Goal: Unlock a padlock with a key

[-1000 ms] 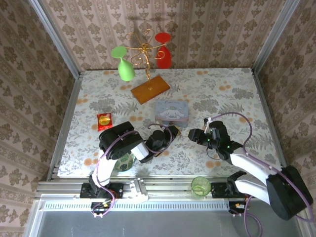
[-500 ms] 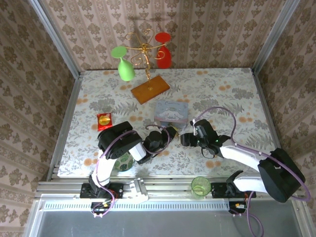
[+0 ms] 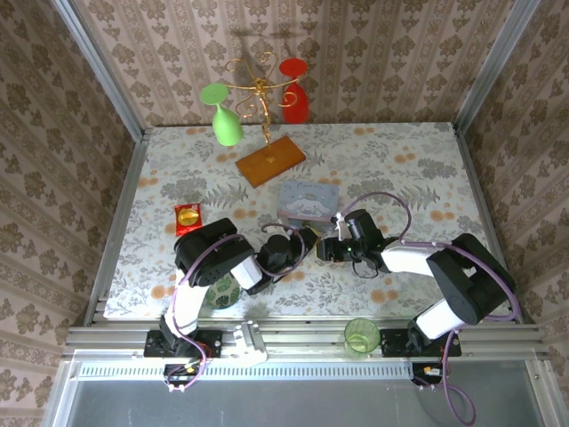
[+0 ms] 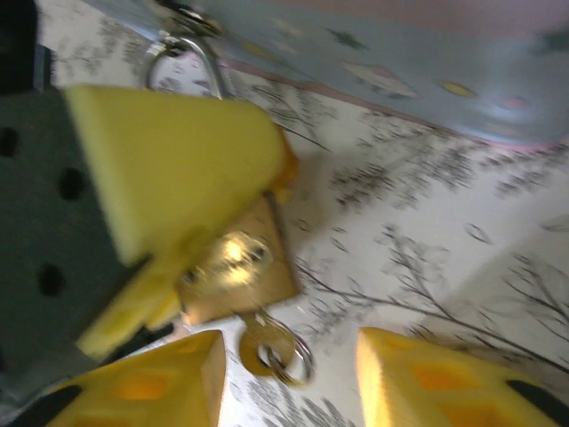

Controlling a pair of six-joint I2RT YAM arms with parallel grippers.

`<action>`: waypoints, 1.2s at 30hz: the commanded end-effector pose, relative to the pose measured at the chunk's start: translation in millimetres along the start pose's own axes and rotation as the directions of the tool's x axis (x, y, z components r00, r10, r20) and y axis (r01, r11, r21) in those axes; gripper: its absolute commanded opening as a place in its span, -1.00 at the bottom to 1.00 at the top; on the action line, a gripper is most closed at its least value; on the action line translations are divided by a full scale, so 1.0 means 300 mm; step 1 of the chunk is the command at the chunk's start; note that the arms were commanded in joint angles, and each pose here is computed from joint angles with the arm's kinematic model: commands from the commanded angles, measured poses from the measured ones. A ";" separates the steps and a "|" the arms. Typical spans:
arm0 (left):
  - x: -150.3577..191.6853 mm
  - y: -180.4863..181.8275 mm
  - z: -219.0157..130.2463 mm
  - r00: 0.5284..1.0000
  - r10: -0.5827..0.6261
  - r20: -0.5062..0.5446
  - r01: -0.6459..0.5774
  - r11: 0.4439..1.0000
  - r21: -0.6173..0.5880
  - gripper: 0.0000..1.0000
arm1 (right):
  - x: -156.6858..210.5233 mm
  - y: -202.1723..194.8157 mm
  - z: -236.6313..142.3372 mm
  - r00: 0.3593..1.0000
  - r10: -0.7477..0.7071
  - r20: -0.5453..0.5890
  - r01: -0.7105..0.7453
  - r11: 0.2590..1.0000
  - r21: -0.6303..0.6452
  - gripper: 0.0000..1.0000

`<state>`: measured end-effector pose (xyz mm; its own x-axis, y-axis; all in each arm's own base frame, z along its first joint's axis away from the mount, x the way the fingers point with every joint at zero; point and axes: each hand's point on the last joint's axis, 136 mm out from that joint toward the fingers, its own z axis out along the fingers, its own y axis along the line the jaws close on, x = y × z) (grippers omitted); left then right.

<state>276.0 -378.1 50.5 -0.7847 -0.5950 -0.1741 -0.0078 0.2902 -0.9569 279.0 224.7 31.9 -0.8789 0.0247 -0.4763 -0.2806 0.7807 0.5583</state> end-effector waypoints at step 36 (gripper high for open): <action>0.057 -0.071 0.025 0.998 -0.023 -0.054 0.026 0.998 0.050 -1.00 | -0.081 0.063 0.034 0.985 0.162 0.051 -0.142 0.951 -0.273 -0.82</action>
<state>283.8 -374.8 46.8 -0.7561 -0.6269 -0.1880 -0.0248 0.3145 -0.9489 287.6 233.2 25.1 -0.9071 0.1395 -0.3972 -0.2162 0.6552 0.7238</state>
